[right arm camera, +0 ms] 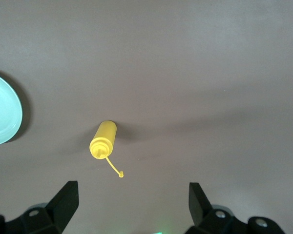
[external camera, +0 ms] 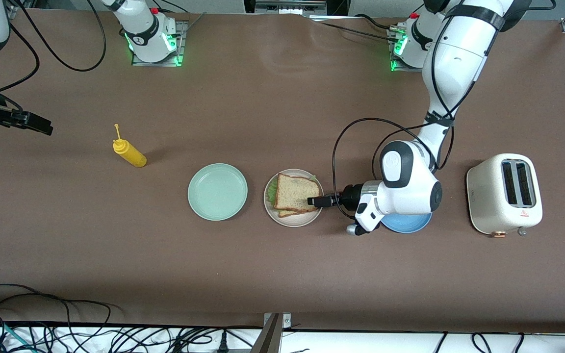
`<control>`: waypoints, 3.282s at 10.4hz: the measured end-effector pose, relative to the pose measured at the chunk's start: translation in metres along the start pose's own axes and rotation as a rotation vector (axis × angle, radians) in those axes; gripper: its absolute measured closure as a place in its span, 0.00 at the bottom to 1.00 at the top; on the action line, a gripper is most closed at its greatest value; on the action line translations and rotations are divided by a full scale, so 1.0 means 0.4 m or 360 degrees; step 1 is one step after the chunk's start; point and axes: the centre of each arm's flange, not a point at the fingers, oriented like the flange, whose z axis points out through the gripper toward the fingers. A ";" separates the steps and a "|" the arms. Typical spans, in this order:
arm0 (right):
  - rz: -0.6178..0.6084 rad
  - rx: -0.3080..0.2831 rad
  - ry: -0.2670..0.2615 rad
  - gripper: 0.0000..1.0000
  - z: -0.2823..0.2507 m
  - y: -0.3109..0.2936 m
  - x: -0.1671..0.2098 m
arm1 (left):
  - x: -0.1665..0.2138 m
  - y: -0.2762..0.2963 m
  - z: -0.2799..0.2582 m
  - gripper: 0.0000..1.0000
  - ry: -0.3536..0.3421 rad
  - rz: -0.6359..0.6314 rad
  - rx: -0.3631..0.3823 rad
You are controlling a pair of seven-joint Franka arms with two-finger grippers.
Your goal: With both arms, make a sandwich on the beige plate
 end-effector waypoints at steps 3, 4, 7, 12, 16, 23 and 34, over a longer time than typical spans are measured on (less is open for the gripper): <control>-0.0001 0.0000 -0.0001 0.00 0.000 0.000 0.000 | 0.038 0.010 -0.208 0.00 0.0176 0.0079 0.0024; -0.0001 0.0000 -0.0001 0.00 0.000 -0.001 0.000 | 0.044 -0.014 -0.340 0.00 0.0274 0.0112 0.0098; -0.0002 0.0000 -0.0001 0.00 0.000 -0.001 -0.001 | -0.036 -0.112 -0.668 0.00 0.0480 0.0032 0.0100; -0.0002 0.0000 -0.0003 0.00 0.002 -0.001 -0.001 | -0.268 -0.063 -0.893 0.00 0.0697 0.0255 0.0439; -0.0003 -0.0001 -0.0004 0.00 0.002 -0.001 -0.001 | -0.487 0.022 -1.062 0.00 0.0622 0.0472 0.1034; -0.0003 -0.0001 -0.0004 0.00 0.003 -0.002 -0.001 | -0.576 0.096 -1.133 0.00 0.0379 0.0405 0.1249; 0.0001 0.0065 0.0008 0.00 0.001 -0.011 0.002 | -0.494 0.057 -1.176 0.00 0.0367 0.0308 0.1216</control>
